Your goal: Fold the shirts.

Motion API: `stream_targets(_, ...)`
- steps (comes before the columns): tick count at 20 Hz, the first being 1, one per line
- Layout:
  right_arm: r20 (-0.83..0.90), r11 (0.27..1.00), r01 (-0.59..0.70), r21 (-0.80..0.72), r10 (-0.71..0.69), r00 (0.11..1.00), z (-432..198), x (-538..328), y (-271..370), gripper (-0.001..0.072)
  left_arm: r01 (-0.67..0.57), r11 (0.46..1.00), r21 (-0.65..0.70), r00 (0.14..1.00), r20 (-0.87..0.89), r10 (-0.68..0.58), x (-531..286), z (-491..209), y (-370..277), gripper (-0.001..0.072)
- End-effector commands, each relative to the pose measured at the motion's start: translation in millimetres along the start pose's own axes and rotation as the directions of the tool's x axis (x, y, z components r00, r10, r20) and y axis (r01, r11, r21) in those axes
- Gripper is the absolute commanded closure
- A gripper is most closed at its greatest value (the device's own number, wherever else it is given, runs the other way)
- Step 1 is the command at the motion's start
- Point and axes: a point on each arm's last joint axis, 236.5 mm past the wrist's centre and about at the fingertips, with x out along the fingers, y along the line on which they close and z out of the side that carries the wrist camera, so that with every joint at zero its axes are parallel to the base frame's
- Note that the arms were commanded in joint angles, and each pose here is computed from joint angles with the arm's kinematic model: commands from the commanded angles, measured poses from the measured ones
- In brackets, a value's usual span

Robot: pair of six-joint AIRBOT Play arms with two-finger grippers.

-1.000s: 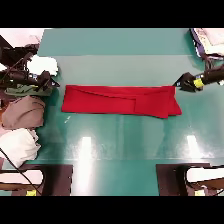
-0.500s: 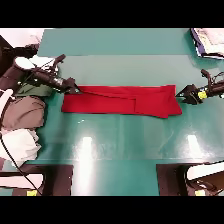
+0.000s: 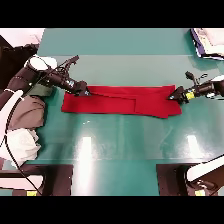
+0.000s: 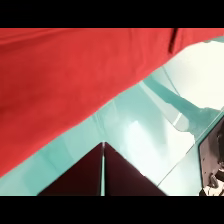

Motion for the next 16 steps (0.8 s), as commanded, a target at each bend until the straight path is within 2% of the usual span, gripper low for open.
stream_targets(1,0.005,0.998,-0.004,-0.057,0.004,1.0,4,5,13,0.0652,-0.007,1.0,0.0,1.0,0.011,0.007,2,3,-1,0.0685)
stream_targets(2,0.015,0.997,0.0,-0.076,0.001,1.0,5,1,17,0.0697,-0.019,1.0,0.004,1.0,0.006,0.019,4,2,0,0.0685)
stream_targets(7,0.108,0.991,0.046,-0.129,-0.032,0.994,9,-35,61,0.07,-0.086,0.996,0.013,0.987,0.138,0.083,27,36,-9,0.0686)
stream_targets(12,0.19,0.956,0.09,-0.279,-0.037,0.981,21,-67,175,0.0701,-0.057,0.997,0.045,0.995,0.087,0.053,89,51,-32,0.0686)
stream_targets(16,0.206,0.89,0.092,-0.447,0.003,0.978,12,-67,277,0.0701,-0.036,0.999,0.039,0.999,0.025,0.035,141,52,-37,0.0686)
